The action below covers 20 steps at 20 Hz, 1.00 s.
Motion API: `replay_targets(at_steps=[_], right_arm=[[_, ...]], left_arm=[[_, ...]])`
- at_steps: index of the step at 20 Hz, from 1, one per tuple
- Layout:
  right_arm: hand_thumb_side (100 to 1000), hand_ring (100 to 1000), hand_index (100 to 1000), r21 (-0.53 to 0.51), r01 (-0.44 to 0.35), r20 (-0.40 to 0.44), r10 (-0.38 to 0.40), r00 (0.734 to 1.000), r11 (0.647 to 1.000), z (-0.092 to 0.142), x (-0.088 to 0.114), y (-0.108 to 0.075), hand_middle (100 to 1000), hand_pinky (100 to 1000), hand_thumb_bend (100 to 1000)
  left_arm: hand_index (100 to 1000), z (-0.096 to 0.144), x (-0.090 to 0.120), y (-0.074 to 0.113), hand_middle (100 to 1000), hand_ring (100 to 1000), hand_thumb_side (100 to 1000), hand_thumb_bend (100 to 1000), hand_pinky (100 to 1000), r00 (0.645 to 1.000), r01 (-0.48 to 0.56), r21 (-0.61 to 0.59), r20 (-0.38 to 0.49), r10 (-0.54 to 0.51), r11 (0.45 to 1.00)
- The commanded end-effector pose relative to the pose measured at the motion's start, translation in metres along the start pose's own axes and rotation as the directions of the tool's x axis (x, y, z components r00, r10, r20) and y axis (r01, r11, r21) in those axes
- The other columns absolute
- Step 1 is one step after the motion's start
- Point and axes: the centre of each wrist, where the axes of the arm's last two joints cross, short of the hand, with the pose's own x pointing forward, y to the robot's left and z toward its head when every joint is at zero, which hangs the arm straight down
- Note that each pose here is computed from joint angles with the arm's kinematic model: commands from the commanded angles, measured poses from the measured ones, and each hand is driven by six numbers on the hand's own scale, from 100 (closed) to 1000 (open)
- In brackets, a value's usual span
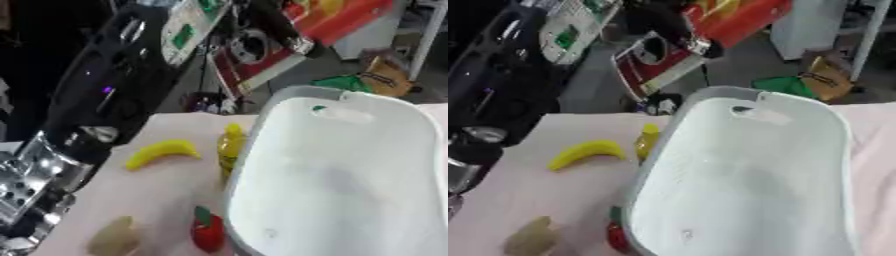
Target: Pick up objects on the table and place them in the box.
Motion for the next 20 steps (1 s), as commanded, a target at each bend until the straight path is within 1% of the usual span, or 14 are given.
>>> replay_targets(at_steps=[1, 4, 8, 10, 11, 14, 15, 18, 19, 20], right_arm=[[715, 545, 693, -0.015, 0.023, 0.034, -0.023, 0.999, 1.000, -0.011, 0.004, 0.000, 556, 718, 100], [715, 545, 693, -0.016, 0.025, 0.031, -0.024, 0.999, 1.000, -0.012, 0.005, 0.001, 556, 718, 100], [716, 545, 692, -0.020, 0.034, 0.030, -0.034, 0.999, 0.999, -0.013, 0.005, 0.001, 556, 718, 100], [716, 545, 692, -0.021, 0.036, 0.031, -0.035, 0.999, 0.999, -0.014, 0.005, 0.002, 556, 718, 100], [717, 546, 692, -0.022, 0.036, 0.032, -0.036, 0.999, 0.999, -0.014, 0.005, 0.002, 556, 718, 100], [718, 546, 692, -0.024, 0.037, 0.033, -0.036, 0.999, 0.999, -0.015, 0.005, 0.002, 556, 718, 100], [719, 546, 692, -0.025, 0.037, 0.034, -0.036, 0.999, 0.999, -0.015, 0.005, 0.002, 556, 718, 100], [719, 546, 692, -0.026, 0.038, 0.036, -0.037, 0.999, 0.999, -0.016, 0.005, 0.002, 556, 718, 100], [720, 547, 692, -0.027, 0.039, 0.036, -0.038, 0.999, 0.999, -0.016, 0.005, 0.002, 557, 718, 100], [720, 547, 692, -0.027, 0.040, 0.037, -0.039, 0.999, 0.999, -0.017, 0.005, 0.002, 557, 718, 100]], left_arm=[[622, 0.004, 0.012, 0.010, 471, 543, 731, 412, 593, 0.999, -0.024, 0.012, 0.034, 0.024, 1.000], [622, 0.001, 0.018, 0.005, 471, 543, 731, 412, 593, 0.998, -0.036, -0.003, 0.046, 0.036, 0.999], [628, -0.006, 0.029, -0.007, 477, 549, 719, 427, 592, 0.997, -0.043, -0.048, 0.066, 0.046, 0.998], [637, -0.008, 0.032, -0.011, 486, 557, 721, 436, 597, 0.996, -0.050, -0.066, 0.071, 0.055, 0.997], [648, -0.011, 0.033, -0.014, 505, 572, 720, 447, 607, 0.996, -0.052, -0.078, 0.071, 0.057, 0.996], [655, -0.019, 0.034, -0.025, 516, 582, 722, 447, 613, 0.996, -0.061, -0.122, 0.062, 0.069, 0.991], [675, -0.021, 0.033, -0.029, 534, 593, 720, 459, 619, 0.996, -0.056, -0.134, 0.057, 0.064, 0.989], [694, -0.029, 0.030, -0.039, 550, 603, 718, 461, 626, 0.997, -0.052, -0.166, 0.046, 0.061, 0.985], [717, -0.031, 0.029, -0.041, 567, 617, 714, 470, 635, 0.997, -0.052, -0.174, 0.043, 0.061, 0.983], [717, -0.033, 0.028, -0.044, 567, 617, 714, 470, 635, 0.997, -0.053, -0.185, 0.040, 0.061, 0.981]])
